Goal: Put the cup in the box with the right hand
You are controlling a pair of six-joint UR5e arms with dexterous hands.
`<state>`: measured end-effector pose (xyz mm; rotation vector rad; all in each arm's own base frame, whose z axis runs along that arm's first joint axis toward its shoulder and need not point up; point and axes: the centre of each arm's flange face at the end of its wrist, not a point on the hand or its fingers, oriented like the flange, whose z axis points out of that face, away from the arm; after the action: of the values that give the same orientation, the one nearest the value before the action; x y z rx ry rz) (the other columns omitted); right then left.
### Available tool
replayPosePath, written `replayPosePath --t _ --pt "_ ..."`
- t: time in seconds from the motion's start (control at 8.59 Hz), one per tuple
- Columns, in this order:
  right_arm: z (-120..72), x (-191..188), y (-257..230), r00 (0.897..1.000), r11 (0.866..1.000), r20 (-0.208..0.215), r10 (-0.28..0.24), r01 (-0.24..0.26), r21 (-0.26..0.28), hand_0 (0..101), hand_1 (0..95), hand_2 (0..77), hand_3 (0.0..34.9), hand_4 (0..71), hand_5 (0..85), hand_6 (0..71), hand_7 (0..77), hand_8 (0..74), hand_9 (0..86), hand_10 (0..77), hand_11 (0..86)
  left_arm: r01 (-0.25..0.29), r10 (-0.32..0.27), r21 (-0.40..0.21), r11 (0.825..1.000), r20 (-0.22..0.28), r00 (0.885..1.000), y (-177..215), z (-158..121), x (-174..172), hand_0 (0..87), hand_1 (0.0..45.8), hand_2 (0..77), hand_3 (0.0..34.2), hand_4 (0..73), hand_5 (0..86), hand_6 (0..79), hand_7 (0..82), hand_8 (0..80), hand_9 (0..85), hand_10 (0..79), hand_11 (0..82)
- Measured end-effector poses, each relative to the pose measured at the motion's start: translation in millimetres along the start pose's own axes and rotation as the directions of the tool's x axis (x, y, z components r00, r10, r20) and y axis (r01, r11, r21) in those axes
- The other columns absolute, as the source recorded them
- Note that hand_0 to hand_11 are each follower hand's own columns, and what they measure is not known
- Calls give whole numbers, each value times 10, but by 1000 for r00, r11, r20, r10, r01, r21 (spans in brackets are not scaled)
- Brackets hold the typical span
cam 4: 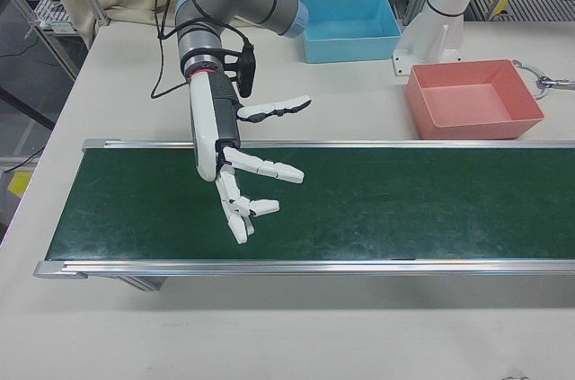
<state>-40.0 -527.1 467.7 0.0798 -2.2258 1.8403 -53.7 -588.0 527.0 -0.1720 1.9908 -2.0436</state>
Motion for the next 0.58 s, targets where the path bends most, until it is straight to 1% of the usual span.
replayPosePath --t 0.47,0.58 --pt "6 3 5 1000 1000 -1 0 0 -1 562 125 5 0 355 60 104 442 22 104 82 136 0 0 0 1000 0 1000 -3 1 0 0 5 5 0 0 0 0 0 0 5 0 0" --pt "5 4 5 1000 1000 -1 0 0 -1 561 125 5 0 360 60 104 453 22 104 82 136 1 -1 0 1000 0 1000 -3 1 0 0 5 5 0 0 0 0 0 0 5 0 0"
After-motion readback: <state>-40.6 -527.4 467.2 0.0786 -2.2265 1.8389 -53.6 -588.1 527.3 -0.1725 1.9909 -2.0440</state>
